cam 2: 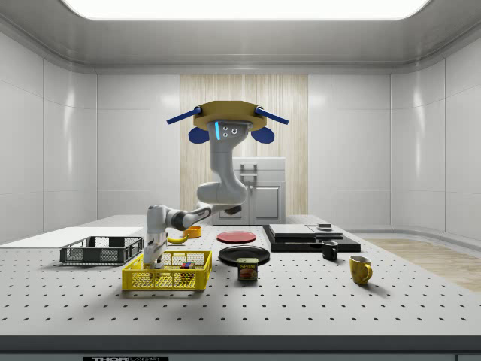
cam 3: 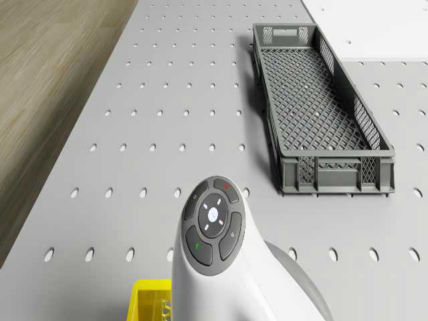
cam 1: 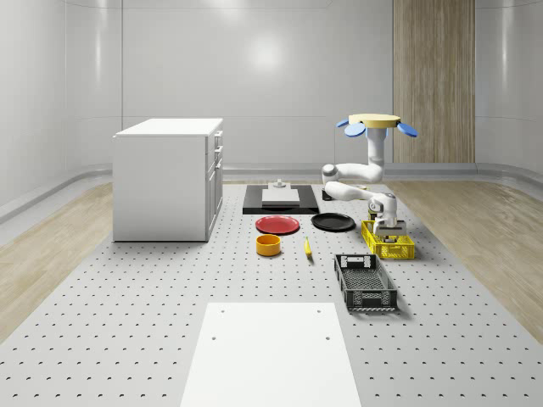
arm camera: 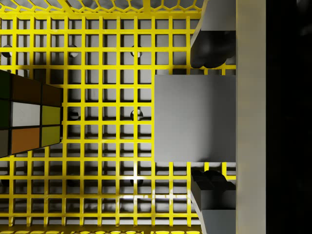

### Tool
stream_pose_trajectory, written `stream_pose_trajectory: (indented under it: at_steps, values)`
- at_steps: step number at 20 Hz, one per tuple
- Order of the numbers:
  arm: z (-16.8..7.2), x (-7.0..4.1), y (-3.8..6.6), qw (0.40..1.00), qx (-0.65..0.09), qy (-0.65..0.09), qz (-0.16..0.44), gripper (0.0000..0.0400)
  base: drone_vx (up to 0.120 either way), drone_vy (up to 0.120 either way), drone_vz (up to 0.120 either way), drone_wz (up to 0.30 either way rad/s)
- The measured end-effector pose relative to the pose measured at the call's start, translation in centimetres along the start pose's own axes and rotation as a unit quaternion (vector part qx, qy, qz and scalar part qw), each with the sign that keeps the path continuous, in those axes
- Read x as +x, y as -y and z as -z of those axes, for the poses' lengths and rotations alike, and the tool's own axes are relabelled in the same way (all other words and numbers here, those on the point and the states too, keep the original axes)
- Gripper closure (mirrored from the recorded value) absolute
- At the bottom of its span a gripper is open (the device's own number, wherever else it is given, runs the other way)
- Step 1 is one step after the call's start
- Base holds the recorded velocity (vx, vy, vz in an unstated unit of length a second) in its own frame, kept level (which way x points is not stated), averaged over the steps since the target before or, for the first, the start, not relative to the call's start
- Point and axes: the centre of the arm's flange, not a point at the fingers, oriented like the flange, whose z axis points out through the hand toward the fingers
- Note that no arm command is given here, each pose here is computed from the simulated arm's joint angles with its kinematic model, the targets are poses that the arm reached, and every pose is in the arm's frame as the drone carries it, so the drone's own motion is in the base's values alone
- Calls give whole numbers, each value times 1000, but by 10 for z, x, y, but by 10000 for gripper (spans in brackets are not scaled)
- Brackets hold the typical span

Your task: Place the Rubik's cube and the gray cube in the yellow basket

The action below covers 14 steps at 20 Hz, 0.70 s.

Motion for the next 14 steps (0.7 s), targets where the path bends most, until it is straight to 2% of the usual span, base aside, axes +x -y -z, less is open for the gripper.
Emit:
stream_pose_trajectory:
  at_steps: [5,14]
  values:
    - [13,0,0,1000,0,0,0,19,0,0,0,0]
    - [31,0,0,1000,0,0,0,2,0,0,0,0]
